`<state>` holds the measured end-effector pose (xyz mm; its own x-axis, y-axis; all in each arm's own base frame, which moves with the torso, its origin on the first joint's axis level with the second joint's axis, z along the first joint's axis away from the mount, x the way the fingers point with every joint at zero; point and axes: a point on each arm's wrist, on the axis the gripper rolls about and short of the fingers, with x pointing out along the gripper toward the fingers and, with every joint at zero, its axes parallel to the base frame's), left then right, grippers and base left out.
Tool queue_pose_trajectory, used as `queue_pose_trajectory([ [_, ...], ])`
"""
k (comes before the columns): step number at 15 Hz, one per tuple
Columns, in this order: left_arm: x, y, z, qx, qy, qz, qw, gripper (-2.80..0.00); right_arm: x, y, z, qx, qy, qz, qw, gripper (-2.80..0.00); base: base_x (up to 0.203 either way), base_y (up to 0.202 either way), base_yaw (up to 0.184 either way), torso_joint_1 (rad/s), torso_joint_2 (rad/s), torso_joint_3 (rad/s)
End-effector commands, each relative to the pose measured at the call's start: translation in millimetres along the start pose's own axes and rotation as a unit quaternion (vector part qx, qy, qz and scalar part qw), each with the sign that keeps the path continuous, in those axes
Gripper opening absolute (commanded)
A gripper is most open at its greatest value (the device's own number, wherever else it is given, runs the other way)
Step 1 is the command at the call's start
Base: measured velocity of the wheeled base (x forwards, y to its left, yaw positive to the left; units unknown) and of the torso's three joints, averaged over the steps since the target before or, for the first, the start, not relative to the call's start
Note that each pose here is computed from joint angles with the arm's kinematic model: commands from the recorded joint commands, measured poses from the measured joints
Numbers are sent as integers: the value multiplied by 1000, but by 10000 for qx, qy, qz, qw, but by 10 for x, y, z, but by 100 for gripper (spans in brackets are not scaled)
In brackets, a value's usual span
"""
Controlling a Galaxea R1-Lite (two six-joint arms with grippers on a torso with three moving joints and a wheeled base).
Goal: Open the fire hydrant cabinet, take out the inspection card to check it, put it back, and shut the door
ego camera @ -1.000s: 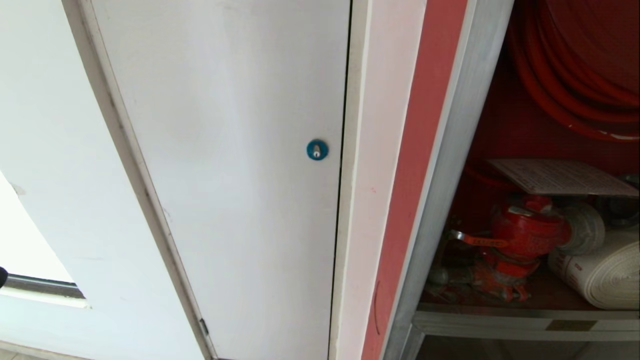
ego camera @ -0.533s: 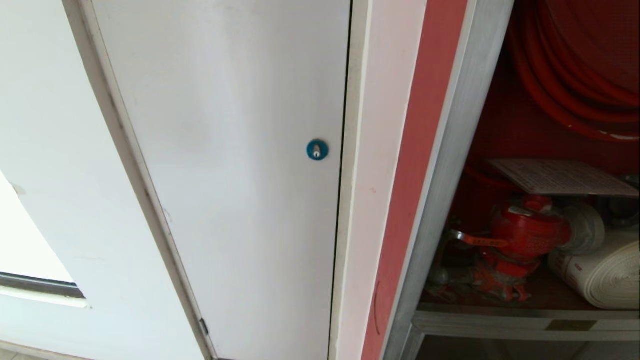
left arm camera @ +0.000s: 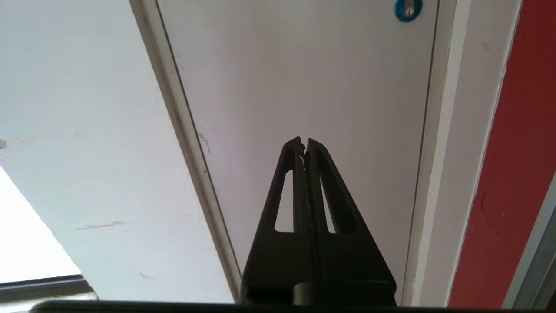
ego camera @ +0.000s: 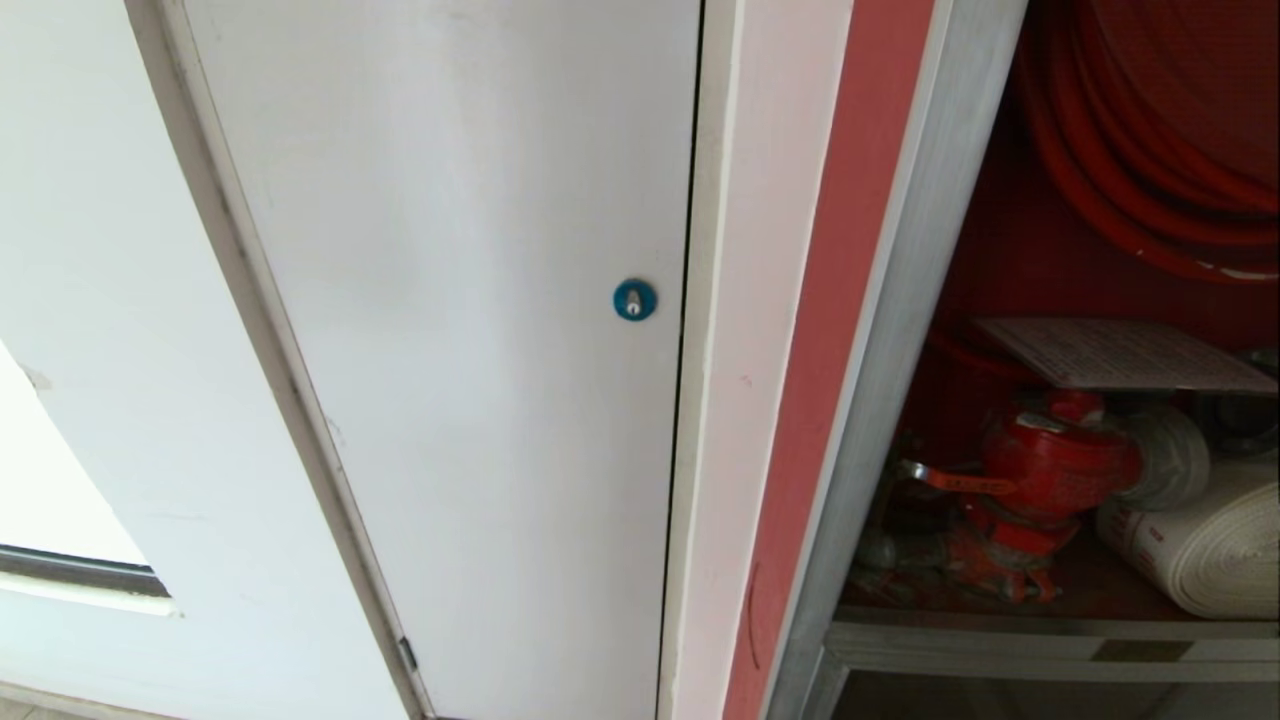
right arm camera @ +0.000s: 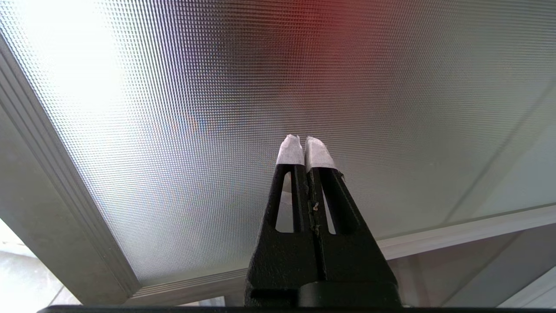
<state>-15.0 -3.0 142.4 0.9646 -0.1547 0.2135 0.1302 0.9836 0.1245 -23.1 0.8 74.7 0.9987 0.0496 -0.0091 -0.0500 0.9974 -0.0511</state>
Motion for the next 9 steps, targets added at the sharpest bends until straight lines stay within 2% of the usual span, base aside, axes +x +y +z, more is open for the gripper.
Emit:
queue_pose_trajectory([
  [1,-26,-15,-108,80,68,3,9999,-280,0,0,-1,-3,0,5,10000,-280,0,0,0,0,0,0],
  [3,-36,-32,-257,111,274,-26,9996,-280,0,0,-1,-3,0,5,10000,-280,0,0,0,0,0,0],
  [5,-47,-58,-383,23,444,-306,9985,-280,0,0,-1,-3,0,5,10000,-280,0,0,0,0,0,0],
  [9,-190,-92,-472,-27,333,-338,9989,-280,0,0,-1,-3,0,5,10000,-280,0,0,0,0,0,0],
])
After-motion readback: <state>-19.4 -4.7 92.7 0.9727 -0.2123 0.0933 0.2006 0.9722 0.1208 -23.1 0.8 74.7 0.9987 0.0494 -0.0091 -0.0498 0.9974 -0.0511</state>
